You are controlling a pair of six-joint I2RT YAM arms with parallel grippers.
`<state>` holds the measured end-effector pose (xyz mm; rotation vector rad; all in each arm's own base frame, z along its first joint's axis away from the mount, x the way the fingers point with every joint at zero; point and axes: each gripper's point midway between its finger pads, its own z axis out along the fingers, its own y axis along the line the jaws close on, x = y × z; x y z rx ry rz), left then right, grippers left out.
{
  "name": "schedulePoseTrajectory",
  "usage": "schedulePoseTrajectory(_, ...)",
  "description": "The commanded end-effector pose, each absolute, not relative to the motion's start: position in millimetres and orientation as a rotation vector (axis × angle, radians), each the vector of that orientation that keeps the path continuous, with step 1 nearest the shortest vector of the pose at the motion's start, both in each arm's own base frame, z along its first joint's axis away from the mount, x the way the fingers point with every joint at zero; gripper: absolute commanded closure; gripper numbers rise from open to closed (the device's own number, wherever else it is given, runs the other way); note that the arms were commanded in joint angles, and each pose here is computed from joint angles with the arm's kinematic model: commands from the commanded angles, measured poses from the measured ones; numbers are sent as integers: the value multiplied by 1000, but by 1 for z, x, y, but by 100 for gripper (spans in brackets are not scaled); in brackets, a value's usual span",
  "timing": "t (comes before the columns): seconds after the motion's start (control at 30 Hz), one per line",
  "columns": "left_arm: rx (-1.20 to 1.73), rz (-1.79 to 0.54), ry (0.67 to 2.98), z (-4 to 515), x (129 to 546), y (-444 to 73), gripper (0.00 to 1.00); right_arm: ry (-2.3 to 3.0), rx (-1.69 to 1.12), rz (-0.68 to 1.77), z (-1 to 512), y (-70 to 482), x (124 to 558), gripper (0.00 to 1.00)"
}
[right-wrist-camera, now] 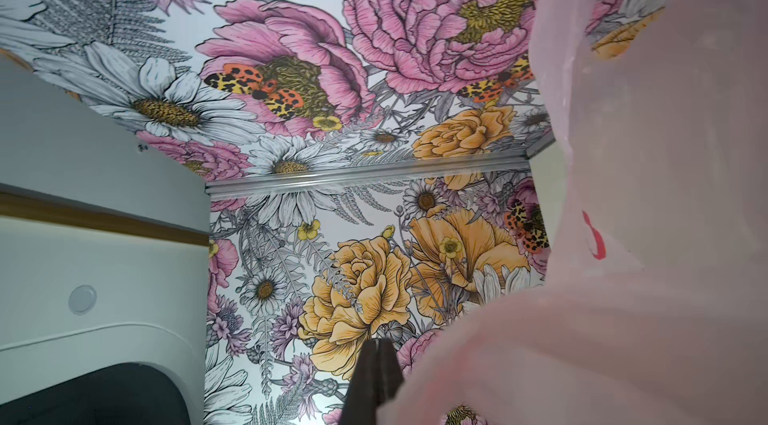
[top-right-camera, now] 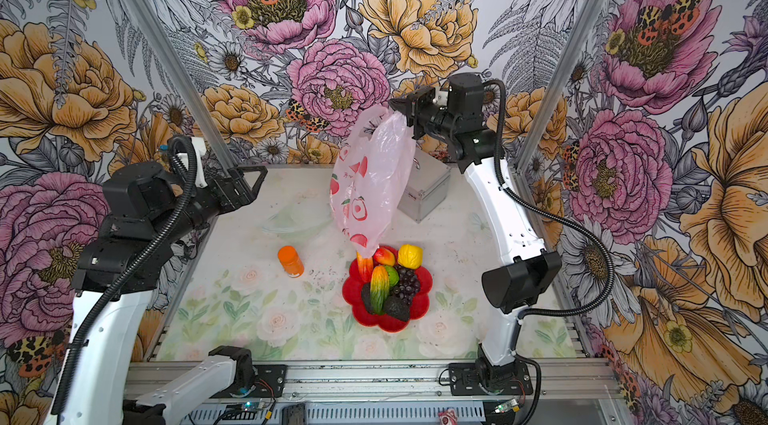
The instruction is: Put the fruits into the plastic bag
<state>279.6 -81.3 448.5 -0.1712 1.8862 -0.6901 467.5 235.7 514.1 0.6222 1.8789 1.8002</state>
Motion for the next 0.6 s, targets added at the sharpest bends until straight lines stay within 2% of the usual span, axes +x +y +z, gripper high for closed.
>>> schedulePoseTrajectory(0.0, -159, -787, 1902, 452, 273, -91, 1, 1921, 418, 1812, 528, 250, 456, 100)
schedulePoseTrajectory(0.27, -189, -763, 1908, 450, 276, -87, 1, 2010, 244, 1841, 521, 268, 438, 100)
schedulePoseTrajectory(0.57, -221, -745, 1934, 447, 298, -89, 1, 2096, 244, 1246, 478, 221, 433, 100)
